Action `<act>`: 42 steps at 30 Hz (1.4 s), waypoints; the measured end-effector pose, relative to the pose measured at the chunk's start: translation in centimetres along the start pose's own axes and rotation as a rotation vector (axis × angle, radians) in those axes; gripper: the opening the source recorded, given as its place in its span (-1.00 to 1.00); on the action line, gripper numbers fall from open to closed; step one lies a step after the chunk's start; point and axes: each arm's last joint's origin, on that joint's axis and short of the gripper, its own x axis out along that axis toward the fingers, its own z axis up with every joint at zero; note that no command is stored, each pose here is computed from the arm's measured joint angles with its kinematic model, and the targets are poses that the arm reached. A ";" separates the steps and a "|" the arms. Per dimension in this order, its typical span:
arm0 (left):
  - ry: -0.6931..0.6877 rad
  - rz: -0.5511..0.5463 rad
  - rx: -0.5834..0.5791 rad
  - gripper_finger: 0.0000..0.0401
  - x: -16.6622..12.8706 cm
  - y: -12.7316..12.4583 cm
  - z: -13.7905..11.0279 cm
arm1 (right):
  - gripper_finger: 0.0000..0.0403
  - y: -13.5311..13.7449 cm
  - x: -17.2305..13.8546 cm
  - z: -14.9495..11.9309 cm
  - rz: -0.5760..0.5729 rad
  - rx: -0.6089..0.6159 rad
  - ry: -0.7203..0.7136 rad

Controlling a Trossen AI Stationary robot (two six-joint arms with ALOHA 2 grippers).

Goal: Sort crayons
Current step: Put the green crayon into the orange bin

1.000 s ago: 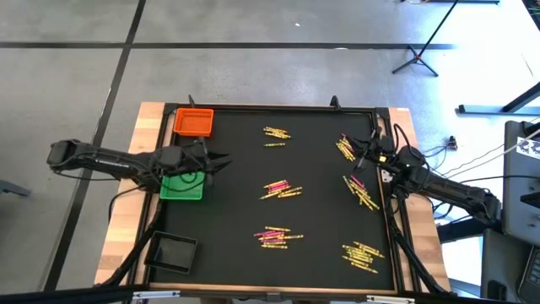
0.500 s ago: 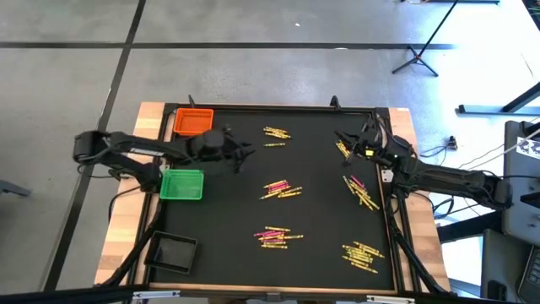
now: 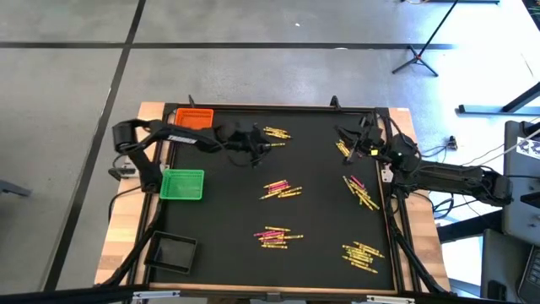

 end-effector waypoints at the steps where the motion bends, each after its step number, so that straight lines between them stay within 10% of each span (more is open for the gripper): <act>1: 0.019 -0.012 -0.008 -0.45 0.4 0.2 -0.1 | -1.00 0.0 0.0 0.1 -0.002 0.013 -0.005; 21: 0.246 -0.022 -0.024 -0.26 4.0 5.5 -1.4 | -1.00 0.0 0.9 -1.7 -0.004 0.013 0.083; 42: 0.302 -0.027 0.011 -0.50 5.7 5.1 -3.2 | -1.00 0.0 1.0 -1.9 -0.002 0.016 0.088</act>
